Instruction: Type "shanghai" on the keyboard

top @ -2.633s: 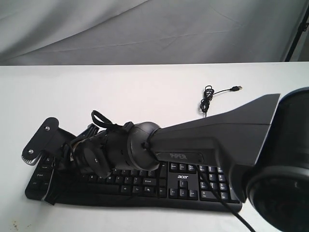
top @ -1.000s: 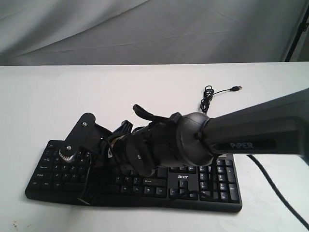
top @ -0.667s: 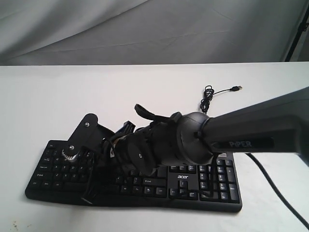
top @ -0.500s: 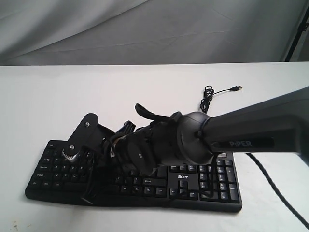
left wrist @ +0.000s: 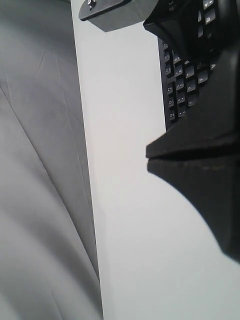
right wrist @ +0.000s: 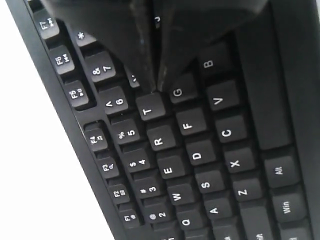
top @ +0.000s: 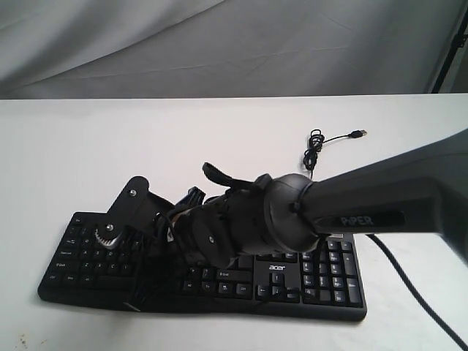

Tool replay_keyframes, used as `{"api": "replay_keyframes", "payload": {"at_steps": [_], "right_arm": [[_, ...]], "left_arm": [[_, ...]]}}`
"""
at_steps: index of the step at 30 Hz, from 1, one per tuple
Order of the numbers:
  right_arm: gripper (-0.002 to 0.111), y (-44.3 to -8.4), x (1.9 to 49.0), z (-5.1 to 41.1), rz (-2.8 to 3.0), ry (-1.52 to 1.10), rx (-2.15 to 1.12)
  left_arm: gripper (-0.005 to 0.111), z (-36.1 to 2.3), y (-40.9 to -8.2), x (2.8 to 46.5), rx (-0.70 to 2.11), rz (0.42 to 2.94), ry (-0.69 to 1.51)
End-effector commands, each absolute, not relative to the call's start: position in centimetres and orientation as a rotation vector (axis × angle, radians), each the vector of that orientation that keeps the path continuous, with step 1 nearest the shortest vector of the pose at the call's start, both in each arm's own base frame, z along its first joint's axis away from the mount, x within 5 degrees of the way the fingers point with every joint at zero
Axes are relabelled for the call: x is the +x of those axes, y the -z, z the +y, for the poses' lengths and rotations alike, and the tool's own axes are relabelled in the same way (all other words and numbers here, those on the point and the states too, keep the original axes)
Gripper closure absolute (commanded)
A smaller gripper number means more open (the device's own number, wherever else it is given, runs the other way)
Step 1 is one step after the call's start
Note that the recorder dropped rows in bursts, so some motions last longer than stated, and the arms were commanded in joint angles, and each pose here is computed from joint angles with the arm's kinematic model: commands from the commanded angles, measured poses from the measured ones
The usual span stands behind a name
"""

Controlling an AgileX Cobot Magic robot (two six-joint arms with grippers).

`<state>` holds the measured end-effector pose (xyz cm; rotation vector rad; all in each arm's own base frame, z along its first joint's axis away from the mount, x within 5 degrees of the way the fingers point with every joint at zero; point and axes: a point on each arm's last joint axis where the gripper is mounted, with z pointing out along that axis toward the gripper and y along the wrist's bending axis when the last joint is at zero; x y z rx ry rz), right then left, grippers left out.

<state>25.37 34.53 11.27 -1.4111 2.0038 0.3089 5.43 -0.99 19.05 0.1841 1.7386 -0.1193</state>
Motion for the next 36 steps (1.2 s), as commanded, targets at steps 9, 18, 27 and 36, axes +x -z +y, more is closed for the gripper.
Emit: {"api": "replay_keyframes", "payload": {"at_steps": [9, 18, 27, 36], "right_arm": [[0.108, -14.7, 25.4, 36.1, 1.922, -0.350, -1.396], [0.108, -13.3, 26.1, 41.4, 1.871, -0.383, -1.493], [0.108, -12.0, 26.5, 42.3, 1.877, -0.379, -1.525], [0.108, -12.0, 25.9, 42.8, 1.856, -0.389, -1.526]], "left_arm": [[0.107, -1.0, -19.0, 5.4, 0.185, 1.735, 0.124], [0.107, -1.0, -19.0, 5.4, 0.185, 1.735, 0.124], [0.107, -1.0, -19.0, 5.4, 0.185, 1.735, 0.124], [0.107, -1.0, -19.0, 5.4, 0.185, 1.735, 0.124]]}}
